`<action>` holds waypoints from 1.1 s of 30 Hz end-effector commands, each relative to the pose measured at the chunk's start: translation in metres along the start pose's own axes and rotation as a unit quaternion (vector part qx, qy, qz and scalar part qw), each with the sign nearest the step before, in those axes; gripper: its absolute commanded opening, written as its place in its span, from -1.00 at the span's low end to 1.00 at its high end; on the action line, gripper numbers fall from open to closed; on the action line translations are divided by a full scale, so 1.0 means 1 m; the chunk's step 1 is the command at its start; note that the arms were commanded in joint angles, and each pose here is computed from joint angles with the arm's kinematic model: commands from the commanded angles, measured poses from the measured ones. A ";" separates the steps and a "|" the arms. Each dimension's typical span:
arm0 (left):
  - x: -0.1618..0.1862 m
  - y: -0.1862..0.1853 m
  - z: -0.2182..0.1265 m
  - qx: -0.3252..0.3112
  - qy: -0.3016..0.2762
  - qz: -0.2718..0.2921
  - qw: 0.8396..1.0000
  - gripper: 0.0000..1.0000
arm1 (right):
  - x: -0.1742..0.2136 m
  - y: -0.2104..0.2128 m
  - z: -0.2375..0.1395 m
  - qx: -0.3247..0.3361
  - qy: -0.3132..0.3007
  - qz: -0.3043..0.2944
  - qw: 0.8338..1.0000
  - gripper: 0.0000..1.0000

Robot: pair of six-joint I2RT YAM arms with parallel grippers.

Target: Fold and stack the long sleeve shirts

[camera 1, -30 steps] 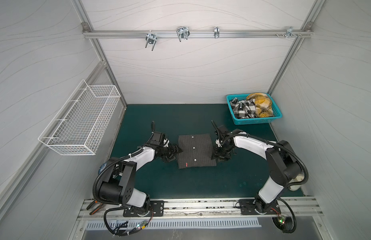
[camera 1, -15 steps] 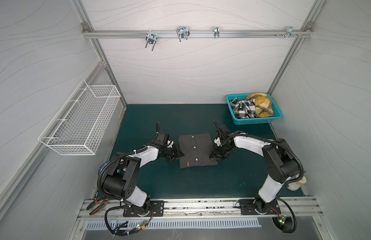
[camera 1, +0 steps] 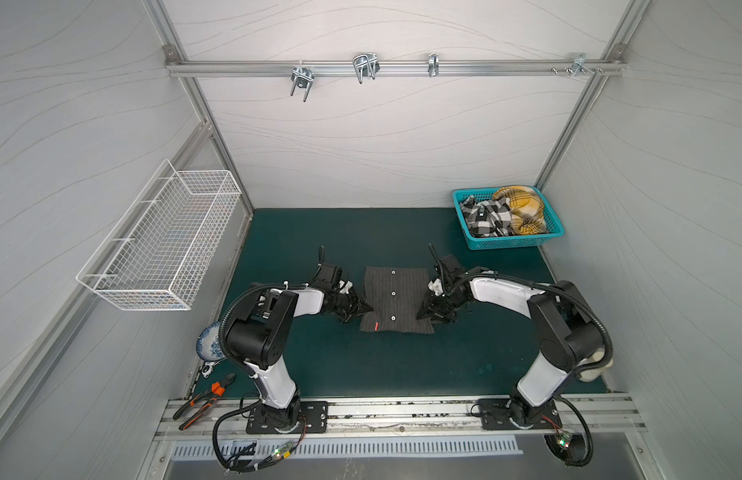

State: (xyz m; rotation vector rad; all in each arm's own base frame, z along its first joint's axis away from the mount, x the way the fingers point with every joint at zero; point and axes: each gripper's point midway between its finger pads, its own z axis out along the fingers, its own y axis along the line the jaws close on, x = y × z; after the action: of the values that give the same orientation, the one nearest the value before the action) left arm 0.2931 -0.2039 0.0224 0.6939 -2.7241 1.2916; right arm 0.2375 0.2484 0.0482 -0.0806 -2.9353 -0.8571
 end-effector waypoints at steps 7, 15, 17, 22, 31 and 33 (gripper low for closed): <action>0.002 -0.031 -0.063 -0.048 -0.055 0.045 0.996 0.10 | -0.005 0.016 -0.045 0.030 -0.044 -0.023 0.998 -0.11; 0.014 -0.074 -0.069 -0.040 -0.059 0.075 0.995 -0.45 | -0.020 0.014 -0.044 0.066 -0.045 -0.030 0.996 -0.36; 0.020 -0.072 -0.055 -0.050 -0.042 0.081 0.995 -0.53 | -0.021 0.009 -0.044 0.079 -0.045 -0.030 0.995 -0.35; 0.011 -0.043 -0.031 -0.070 -0.031 0.051 0.996 -0.78 | -0.019 0.015 -0.026 0.043 -0.022 -0.036 0.998 -0.40; -0.004 -0.007 -0.018 -0.100 -0.032 0.018 0.994 -0.99 | -0.015 -0.006 0.008 0.057 0.012 -0.015 0.998 -0.72; -0.004 0.005 -0.016 -0.123 -0.028 0.016 0.992 -1.00 | -0.009 -0.010 0.012 0.061 0.019 -0.012 0.998 -0.74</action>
State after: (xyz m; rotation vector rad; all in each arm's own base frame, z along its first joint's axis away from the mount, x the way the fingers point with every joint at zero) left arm 0.2897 -0.1926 0.0405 0.6787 -2.8499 0.9891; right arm 0.2555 0.2449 0.0416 -0.0235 -2.9839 -0.6859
